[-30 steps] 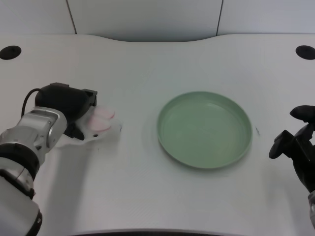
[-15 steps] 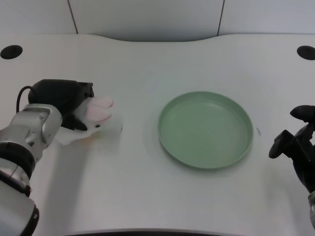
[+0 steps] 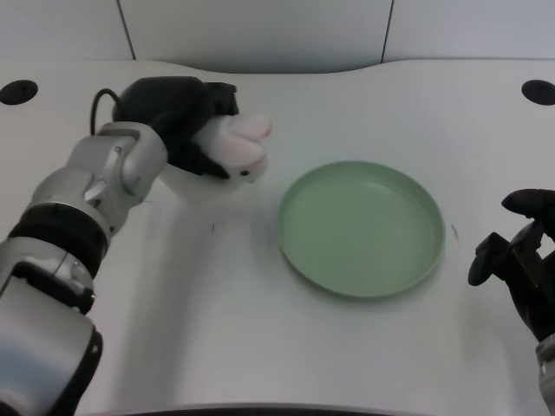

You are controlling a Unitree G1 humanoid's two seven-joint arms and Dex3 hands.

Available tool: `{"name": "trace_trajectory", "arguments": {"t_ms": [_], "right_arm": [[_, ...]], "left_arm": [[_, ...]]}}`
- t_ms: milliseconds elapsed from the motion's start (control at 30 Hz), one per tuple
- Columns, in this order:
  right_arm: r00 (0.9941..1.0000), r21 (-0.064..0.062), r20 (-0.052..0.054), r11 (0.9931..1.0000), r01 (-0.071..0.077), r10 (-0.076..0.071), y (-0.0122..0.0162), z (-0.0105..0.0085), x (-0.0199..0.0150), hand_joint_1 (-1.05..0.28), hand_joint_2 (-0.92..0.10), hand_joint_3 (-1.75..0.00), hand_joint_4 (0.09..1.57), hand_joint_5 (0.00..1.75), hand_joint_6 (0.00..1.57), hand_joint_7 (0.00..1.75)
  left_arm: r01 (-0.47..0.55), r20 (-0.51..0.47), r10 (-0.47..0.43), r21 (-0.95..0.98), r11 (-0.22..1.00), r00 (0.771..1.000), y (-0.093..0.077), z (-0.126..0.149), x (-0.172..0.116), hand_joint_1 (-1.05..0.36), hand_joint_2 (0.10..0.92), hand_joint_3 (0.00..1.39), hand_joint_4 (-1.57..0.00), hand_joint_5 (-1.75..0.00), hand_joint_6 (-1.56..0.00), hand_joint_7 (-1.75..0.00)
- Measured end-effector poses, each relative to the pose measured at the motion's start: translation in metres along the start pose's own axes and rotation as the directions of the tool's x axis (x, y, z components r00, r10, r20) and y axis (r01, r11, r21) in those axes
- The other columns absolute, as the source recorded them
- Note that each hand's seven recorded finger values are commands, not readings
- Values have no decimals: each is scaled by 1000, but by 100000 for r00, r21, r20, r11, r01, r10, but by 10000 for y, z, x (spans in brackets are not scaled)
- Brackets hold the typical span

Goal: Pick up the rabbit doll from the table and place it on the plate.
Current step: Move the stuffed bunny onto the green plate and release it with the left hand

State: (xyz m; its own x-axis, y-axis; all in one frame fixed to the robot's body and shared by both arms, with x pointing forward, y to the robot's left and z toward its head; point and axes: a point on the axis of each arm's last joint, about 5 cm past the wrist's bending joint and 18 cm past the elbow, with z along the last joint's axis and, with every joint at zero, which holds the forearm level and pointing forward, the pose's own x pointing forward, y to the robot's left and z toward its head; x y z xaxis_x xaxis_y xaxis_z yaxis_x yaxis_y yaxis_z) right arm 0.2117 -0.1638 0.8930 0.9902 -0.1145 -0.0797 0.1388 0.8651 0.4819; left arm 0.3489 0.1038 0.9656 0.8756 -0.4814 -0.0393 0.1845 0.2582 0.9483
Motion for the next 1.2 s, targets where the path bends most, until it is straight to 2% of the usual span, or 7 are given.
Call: {"name": "trace_trajectory", "arguments": {"t_ms": [200,267,367,700,867,1033,1200], "right_arm": [[99997,-2650,-516,99963,529,-542,45,-19,2,-276,-921,-1347,1220,1746,649,1746],[99996,-3348,-621,99942,641,-662,56,-24,2,-276,-921,-1347,1227,1746,648,1746],[99997,-2804,-715,99960,241,-261,82,-34,0,-272,-921,-1348,1234,1746,646,1746],[99995,-1413,-315,99986,-943,939,174,-18,-25,-257,-921,-1346,1208,1746,588,1746],[99987,-1965,-1622,99981,-93,61,163,-53,-62,-260,-921,-1357,1211,1746,573,1746],[99992,-1997,731,99975,-1041,1056,161,-52,-73,-278,-921,-1360,1253,1746,590,1746],[99990,-1879,943,99977,-1075,1093,161,-51,-73,-284,-921,-1351,1279,1746,610,1746]], "left_arm": [[2783,17030,-2363,-2235,99936,98511,-161,407,123,-130,835,142,-860,-1744,-730,-1743],[3667,21849,-3125,-2081,99911,97534,-197,520,148,-175,571,711,-895,-1746,-751,-1746],[4322,27418,-3116,-3803,99834,96117,-229,707,194,-227,446,1006,-918,-1746,-765,-1746],[9236,33440,-7523,-3561,99509,93942,-388,1026,234,-374,490,849,-715,-1473,-652,-1410],[11375,32135,-10724,-150,99351,94087,-435,1036,232,-316,334,1103,-817,-1700,-717,-1703],[11698,31438,-11538,1385,99304,94226,-451,1012,226,-328,323,1199,-913,-1745,-805,-1745],[11941,30233,-12338,3164,99234,94518,-460,970,218,-305,323,1179,-780,-1746,-684,-1746]]}}
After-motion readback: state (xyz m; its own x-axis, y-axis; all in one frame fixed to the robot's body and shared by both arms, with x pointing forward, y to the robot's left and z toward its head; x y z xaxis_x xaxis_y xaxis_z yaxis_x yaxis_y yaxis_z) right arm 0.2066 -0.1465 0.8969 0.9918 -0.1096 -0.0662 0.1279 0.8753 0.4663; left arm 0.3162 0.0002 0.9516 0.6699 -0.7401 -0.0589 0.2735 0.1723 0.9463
